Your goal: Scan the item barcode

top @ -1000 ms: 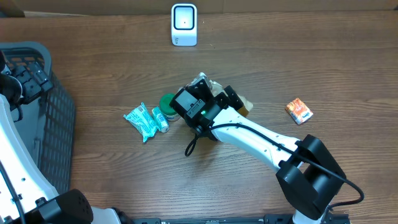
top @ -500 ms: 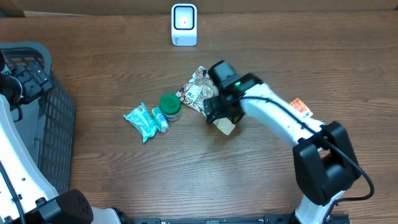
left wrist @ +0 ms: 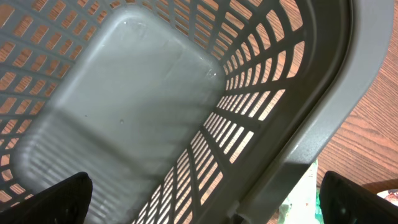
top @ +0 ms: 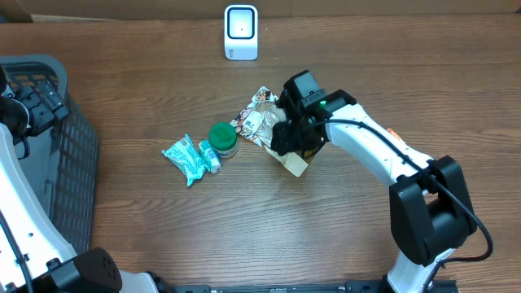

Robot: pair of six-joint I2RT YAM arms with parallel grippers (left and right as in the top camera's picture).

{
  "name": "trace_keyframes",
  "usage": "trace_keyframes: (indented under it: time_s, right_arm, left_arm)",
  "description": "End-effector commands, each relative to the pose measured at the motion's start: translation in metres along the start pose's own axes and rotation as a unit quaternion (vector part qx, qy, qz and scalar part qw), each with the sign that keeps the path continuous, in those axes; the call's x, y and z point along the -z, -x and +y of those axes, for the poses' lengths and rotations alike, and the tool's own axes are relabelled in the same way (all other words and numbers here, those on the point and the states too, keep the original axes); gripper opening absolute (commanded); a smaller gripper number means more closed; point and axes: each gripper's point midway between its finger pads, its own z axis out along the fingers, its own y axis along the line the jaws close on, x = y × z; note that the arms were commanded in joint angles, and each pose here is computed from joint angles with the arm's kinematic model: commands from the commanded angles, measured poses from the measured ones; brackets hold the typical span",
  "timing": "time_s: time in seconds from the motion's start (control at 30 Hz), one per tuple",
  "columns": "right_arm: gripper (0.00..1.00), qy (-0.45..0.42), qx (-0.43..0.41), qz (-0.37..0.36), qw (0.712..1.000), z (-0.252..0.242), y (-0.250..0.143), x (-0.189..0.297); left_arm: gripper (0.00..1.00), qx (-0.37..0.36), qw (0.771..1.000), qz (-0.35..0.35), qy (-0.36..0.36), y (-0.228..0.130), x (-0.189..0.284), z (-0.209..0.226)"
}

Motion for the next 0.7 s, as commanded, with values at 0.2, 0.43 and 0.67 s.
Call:
trace_keyframes:
  time_s: [0.2,0.43,0.67]
  right_arm:
    - [0.67,-0.016,-0.014,-0.147,0.989,-0.062,0.082,0.029]
    - [0.73,0.075,-0.013,-0.117,0.990,-0.078,0.082,-0.003]
    - [0.75,0.126,-0.041,-0.049,0.990,-0.073,0.053,-0.023]
  left_arm:
    - [1.00,0.003,1.000,-0.002,-0.002,0.002,0.000,-0.001]
    - [1.00,0.003,1.000,-0.002,-0.002,0.002,0.000,-0.001]
    - [0.99,0.003,1.000,-0.002,-0.002,0.002,0.000,-0.001]
